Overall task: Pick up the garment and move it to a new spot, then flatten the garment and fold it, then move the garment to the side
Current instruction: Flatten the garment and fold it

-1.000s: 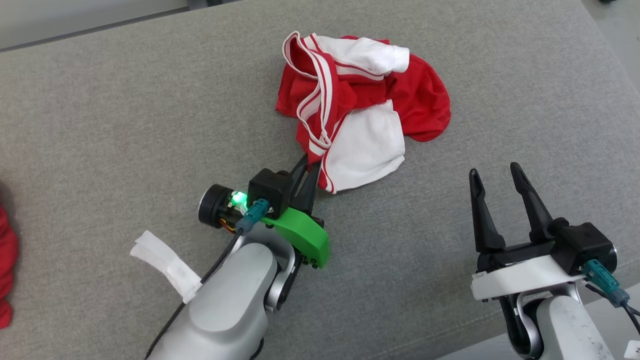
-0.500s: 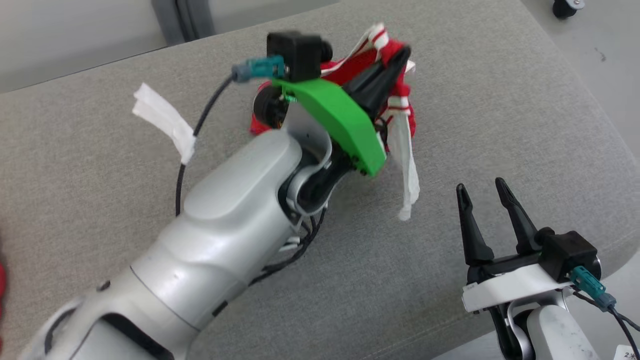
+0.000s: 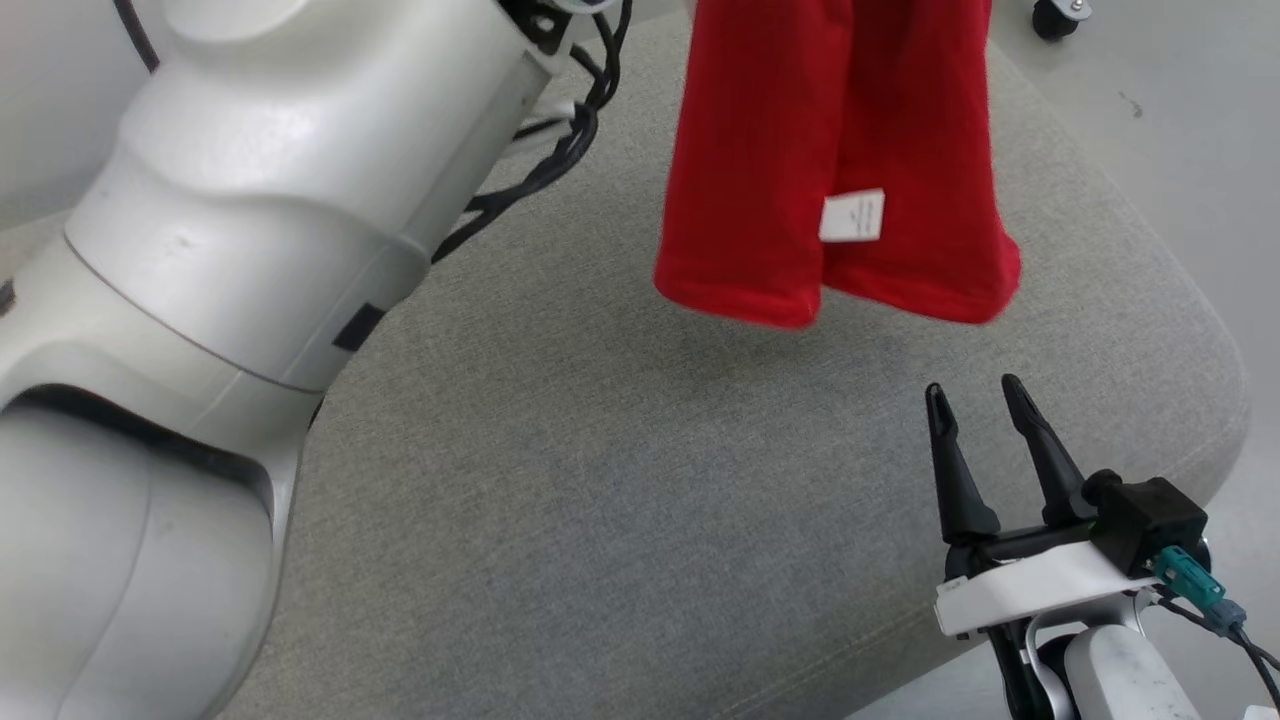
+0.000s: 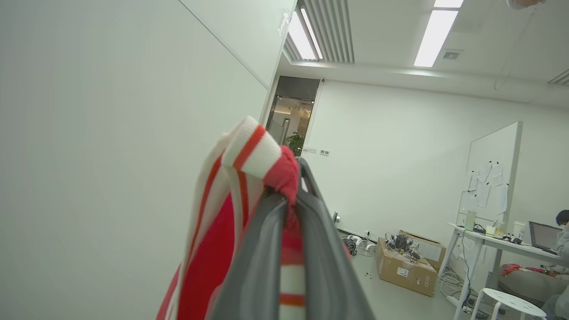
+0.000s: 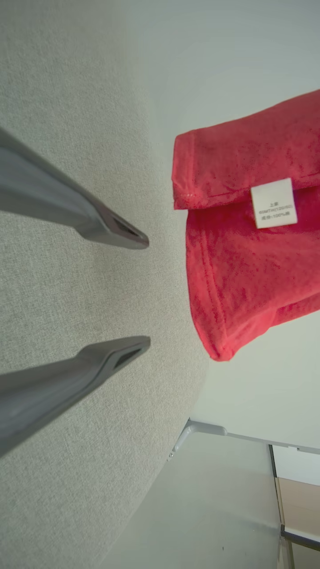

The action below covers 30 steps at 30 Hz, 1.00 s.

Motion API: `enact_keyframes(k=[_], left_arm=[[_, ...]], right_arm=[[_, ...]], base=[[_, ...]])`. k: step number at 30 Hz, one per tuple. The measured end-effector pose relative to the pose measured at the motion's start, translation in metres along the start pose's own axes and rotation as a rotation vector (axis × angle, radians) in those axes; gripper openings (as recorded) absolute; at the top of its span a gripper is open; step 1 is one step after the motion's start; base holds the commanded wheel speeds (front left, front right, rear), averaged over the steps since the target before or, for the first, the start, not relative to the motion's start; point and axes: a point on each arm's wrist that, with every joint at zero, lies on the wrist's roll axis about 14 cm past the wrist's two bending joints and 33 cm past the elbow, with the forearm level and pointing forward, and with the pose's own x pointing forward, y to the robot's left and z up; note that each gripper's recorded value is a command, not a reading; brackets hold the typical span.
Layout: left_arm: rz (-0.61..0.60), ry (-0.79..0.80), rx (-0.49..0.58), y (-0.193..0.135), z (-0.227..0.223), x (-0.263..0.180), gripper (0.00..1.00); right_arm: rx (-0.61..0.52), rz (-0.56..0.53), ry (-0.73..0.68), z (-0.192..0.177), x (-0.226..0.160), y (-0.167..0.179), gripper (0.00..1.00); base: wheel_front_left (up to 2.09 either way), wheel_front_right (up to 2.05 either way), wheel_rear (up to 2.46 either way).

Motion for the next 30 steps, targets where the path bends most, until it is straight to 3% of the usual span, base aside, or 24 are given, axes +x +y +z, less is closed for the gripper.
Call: enact_keyframes(k=[5,9,12,16,20,30], left_arm=[[0.246,0.164,-0.072,0.070,-0.074,-0.058,0.00],[0.487,0.317,-0.158,0.124,-0.142,-0.146,0.00],[0.619,0.378,-0.173,0.152,-0.163,-0.211,0.00],[0.800,0.338,-0.240,0.180,-0.159,-0.288,0.00],[0.916,0.280,-0.266,0.183,-0.148,-0.345,0.00],[1.052,0.249,-0.089,0.181,-0.093,-0.426,0.00]], right_arm=[[0.006,0.012,-0.004,0.000,0.006,0.003,1.00],[0.004,0.019,-0.011,0.001,0.012,0.005,1.00],[0.002,0.033,-0.014,0.001,0.016,0.009,1.00],[-0.001,0.032,-0.002,-0.003,0.014,0.009,1.00],[-0.006,0.067,0.015,-0.010,0.015,0.020,1.00],[-0.009,0.167,0.022,-0.016,0.026,0.052,1.00]], base=[[0.00,0.00,0.00],[0.00,0.00,0.00],[0.00,0.00,0.00],[0.00,0.00,0.00],[0.00,0.00,0.00],[0.00,0.00,0.00]])
